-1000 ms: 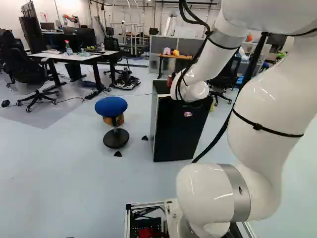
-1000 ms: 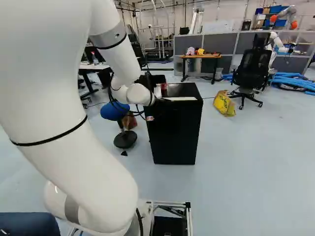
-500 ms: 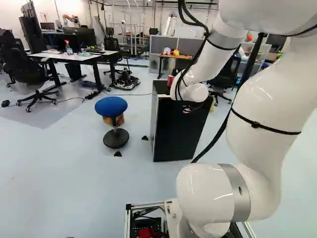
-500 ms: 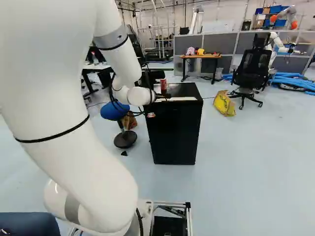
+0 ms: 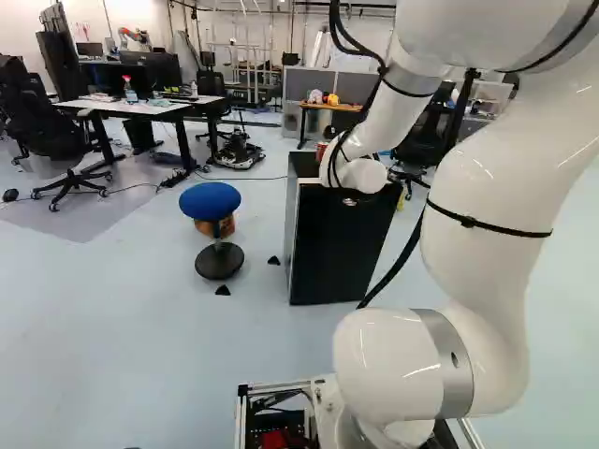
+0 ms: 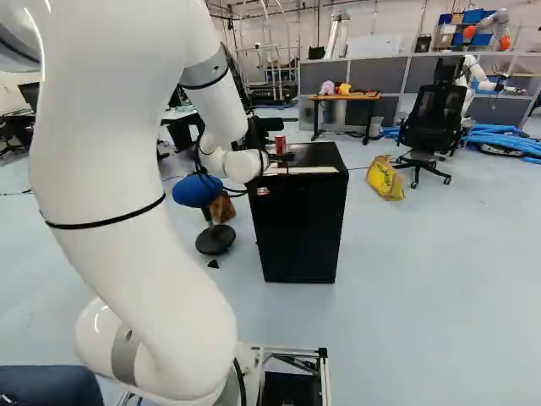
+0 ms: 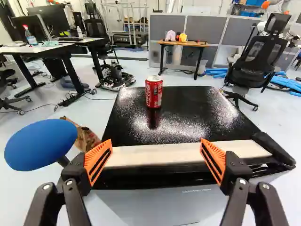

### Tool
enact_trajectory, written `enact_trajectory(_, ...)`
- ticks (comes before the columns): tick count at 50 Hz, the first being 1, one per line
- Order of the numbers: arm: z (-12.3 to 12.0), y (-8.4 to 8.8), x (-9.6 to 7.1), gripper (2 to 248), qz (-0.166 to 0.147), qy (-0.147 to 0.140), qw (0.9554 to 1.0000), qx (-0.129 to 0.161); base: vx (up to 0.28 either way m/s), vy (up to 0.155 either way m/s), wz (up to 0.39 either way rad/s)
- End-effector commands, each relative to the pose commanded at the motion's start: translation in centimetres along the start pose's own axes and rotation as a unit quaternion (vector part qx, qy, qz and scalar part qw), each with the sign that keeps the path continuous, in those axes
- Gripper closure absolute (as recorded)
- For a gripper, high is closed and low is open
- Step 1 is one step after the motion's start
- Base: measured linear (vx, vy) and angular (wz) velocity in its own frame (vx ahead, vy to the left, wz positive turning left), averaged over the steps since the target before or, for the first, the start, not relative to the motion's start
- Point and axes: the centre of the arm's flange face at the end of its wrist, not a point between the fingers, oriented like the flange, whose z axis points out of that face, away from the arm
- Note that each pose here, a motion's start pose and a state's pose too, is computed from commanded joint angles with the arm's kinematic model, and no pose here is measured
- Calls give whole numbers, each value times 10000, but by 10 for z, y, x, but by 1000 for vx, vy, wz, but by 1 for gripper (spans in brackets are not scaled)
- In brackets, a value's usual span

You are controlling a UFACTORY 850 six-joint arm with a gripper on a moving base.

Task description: Grab a drink from the fridge

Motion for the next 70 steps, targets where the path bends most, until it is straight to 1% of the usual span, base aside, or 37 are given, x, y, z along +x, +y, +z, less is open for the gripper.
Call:
enact_trajectory(24,36,-2,9,3,-12,104,9999,28,0,0,0)
enact_trajectory(49,79,-4,18,3,-25,210,9998,55,0,0,0)
enact_trajectory(70,116,-2,25,3,-28,318,9995,48,0,0,0)
